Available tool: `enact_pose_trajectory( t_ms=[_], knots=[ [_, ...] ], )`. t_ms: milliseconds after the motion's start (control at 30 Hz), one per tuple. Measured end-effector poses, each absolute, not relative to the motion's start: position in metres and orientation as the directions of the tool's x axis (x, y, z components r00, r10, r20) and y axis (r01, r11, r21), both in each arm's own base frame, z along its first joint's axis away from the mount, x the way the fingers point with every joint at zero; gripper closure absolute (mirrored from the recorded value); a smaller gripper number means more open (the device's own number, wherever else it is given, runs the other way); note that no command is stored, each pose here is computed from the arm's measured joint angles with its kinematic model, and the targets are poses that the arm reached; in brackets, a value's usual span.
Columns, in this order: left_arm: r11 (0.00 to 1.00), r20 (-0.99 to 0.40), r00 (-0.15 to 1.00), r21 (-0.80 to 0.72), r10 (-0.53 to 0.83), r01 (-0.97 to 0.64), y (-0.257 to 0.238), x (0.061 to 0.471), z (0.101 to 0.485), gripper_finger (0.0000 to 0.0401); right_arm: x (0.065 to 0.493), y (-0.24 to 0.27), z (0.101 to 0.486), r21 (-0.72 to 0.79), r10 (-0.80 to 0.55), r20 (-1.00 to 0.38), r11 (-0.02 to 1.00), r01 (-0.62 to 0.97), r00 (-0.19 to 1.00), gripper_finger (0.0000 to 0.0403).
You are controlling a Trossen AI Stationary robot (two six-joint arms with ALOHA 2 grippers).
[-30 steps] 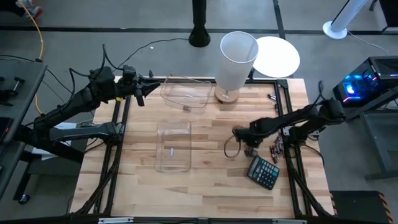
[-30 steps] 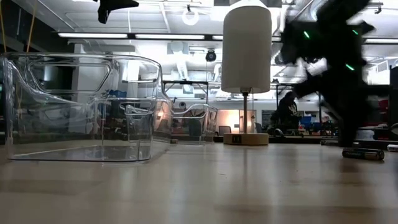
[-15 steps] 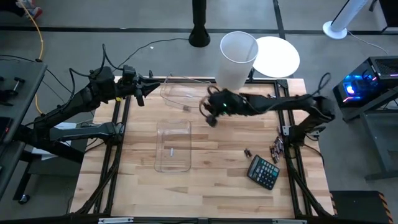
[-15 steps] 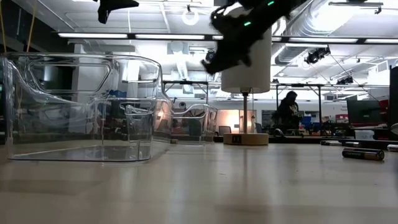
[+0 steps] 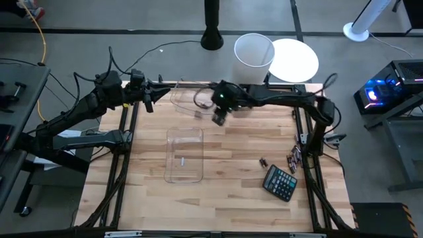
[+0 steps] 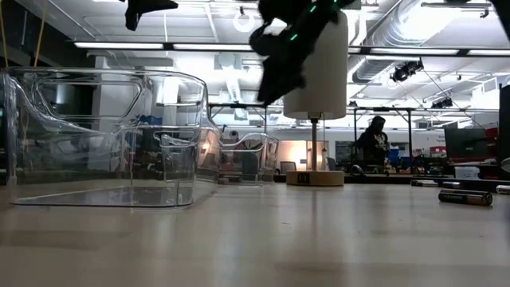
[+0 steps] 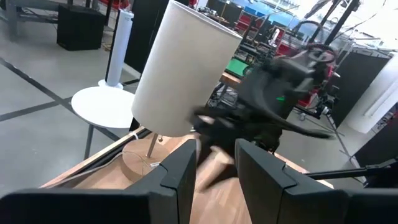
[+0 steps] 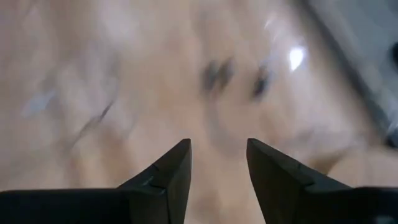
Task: Sort batteries
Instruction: Put the black battery into the top transparent bin
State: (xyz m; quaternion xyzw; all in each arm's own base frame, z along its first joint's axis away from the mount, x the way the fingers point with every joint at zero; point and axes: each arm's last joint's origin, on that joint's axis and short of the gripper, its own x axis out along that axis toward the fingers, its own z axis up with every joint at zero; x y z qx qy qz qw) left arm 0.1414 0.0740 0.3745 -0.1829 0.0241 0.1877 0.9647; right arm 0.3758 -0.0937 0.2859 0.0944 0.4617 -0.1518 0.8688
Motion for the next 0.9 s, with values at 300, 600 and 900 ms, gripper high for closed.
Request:
enact_pose_trajectory(
  t_ms=[300,600,900],
  knots=[
    [0.863,-0.119,0.927,-0.338,0.356,-0.375,0.074,0.141,0.374,0.0295,0.262,-0.017,0.250,0.137,0.023,-0.976,0.838,0.529,0.216,0.0252],
    [0.863,-0.119,0.926,-0.338,0.357,-0.376,0.074,0.141,0.374,0.0295,0.207,0.023,0.190,0.263,0.165,-0.965,0.562,0.784,0.205,0.0251],
    [0.857,-0.121,0.923,-0.345,0.364,-0.383,0.075,0.141,0.374,0.0295,0.211,0.031,0.163,0.162,0.131,-0.986,0.545,0.823,0.107,0.0251]
  ],
)
